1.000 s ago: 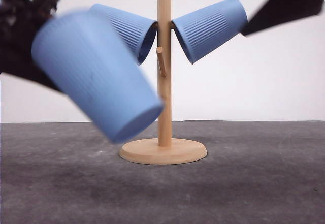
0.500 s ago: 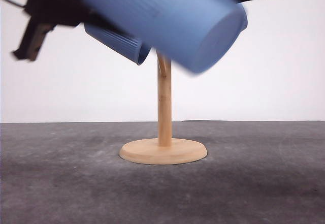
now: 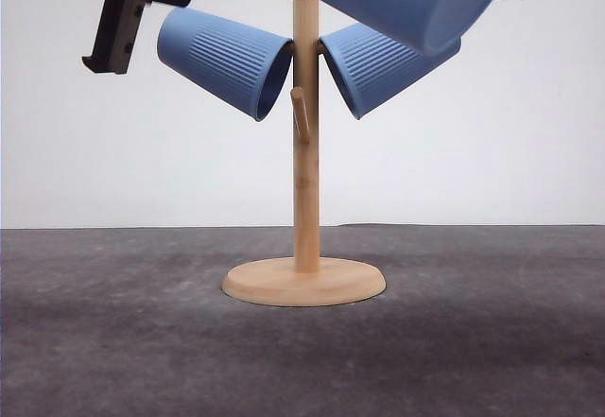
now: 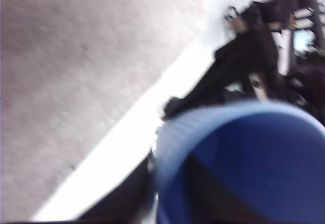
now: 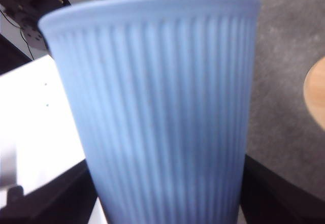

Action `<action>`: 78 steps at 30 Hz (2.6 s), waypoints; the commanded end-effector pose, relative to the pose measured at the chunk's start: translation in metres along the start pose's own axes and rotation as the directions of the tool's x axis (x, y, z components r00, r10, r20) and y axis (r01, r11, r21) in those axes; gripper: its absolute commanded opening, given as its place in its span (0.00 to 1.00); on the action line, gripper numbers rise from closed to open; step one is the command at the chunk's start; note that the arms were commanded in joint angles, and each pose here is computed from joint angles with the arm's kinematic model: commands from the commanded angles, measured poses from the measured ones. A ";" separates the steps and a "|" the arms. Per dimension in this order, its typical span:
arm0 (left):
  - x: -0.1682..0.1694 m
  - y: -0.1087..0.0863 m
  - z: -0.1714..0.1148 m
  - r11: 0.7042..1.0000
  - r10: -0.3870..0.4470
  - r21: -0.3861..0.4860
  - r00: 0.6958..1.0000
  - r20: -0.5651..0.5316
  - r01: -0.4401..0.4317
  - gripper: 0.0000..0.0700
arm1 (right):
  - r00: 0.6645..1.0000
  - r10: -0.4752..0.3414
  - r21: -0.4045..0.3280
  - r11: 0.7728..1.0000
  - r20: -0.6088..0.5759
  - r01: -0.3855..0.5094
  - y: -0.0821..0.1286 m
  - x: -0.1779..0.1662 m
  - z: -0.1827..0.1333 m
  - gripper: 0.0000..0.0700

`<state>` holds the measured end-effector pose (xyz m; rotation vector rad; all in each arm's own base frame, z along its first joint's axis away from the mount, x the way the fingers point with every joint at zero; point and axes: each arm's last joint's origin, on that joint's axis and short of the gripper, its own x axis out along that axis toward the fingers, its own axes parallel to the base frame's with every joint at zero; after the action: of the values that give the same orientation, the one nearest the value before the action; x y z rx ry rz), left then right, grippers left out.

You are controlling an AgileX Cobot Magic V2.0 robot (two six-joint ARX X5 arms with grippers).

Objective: Place three cups

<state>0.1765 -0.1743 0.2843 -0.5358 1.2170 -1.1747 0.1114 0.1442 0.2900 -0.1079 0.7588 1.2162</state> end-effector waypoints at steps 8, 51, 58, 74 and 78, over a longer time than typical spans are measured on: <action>-0.027 -0.007 0.006 0.993 -0.032 0.120 0.996 0.082 0.022 0.97 | 0.975 0.203 0.527 0.841 -0.095 -0.123 0.003 -0.002 -0.009 0.61; -0.125 -0.014 -0.036 0.942 0.193 0.167 0.876 0.443 -0.292 0.96 | 0.948 0.223 0.974 -0.036 0.227 -0.225 -0.140 0.072 0.021 0.61; -0.125 -0.014 -0.036 0.942 0.193 0.168 0.876 0.443 -0.292 0.96 | 0.949 0.188 0.967 -0.015 0.252 -0.254 -0.144 0.069 0.023 0.73; -0.124 -0.013 -0.037 0.945 0.201 0.151 0.880 0.430 -0.290 0.96 | 0.937 0.274 0.973 0.020 0.216 -0.230 -0.135 0.065 0.020 0.83; -0.124 -0.013 -0.037 0.945 0.201 0.151 0.880 0.429 -0.290 0.96 | 0.944 0.285 0.981 0.057 0.165 -0.188 -0.128 0.059 0.013 0.83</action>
<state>0.1480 -0.0579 0.3320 -0.4416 0.7821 -0.8925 0.2401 0.1501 0.2222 1.2904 1.6446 0.6511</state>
